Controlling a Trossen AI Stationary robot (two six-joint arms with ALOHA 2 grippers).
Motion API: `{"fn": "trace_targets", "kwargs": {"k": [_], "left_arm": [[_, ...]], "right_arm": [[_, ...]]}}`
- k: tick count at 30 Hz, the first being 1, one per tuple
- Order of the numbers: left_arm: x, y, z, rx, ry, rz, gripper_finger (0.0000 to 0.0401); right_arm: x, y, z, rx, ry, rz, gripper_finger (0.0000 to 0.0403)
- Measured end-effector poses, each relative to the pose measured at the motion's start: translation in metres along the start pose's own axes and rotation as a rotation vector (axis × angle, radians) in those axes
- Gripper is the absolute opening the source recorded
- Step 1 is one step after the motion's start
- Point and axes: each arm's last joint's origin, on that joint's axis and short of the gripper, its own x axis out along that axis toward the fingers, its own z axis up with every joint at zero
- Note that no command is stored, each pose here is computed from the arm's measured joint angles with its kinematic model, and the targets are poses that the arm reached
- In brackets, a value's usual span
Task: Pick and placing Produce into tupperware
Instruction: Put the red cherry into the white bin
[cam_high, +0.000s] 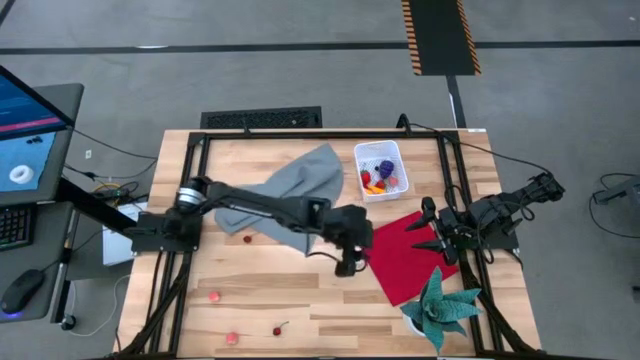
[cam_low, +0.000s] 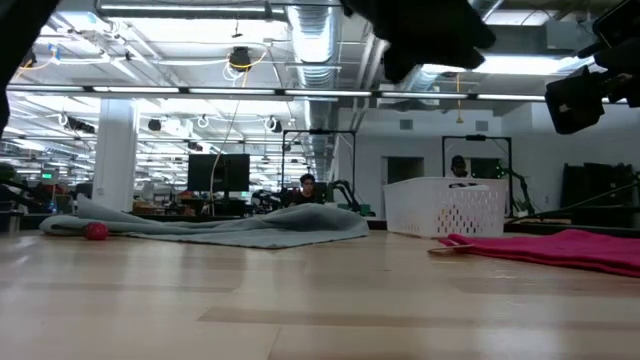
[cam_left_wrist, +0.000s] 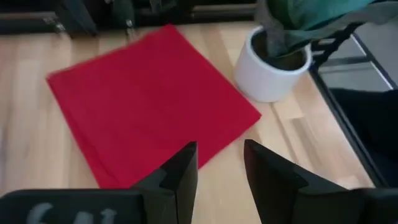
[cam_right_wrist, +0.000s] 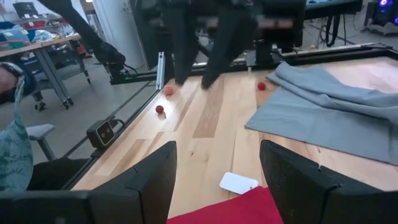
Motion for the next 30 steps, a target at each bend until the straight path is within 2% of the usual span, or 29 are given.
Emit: {"fn": "trace_targets", "kwargs": {"k": [4,15,23,27,30], "left_arm": [[-0.024,-0.008,-0.016,-0.009,-0.067,0.035,0.0122],[-0.122,-0.030,-0.088,-0.173,-0.290,0.120,0.0122],[-0.173,-0.045,-0.127,-0.263,-0.260,0.234,0.0122],[-0.182,-0.052,-0.143,-0.317,-0.164,0.262,0.0122],[-0.188,-0.056,-0.157,-0.344,-0.065,0.342,0.0122]], "right_arm": [[0.000,0.000,0.000,0.000,0.000,-0.001,0.0254],[0.000,0.000,0.000,0.000,0.000,0.000,0.0254],[0.000,0.000,0.000,0.000,0.000,0.000,0.0254],[0.000,0.000,0.000,0.000,0.000,0.000,0.0254],[0.000,0.000,0.000,0.000,0.000,0.000,0.0254]]}}
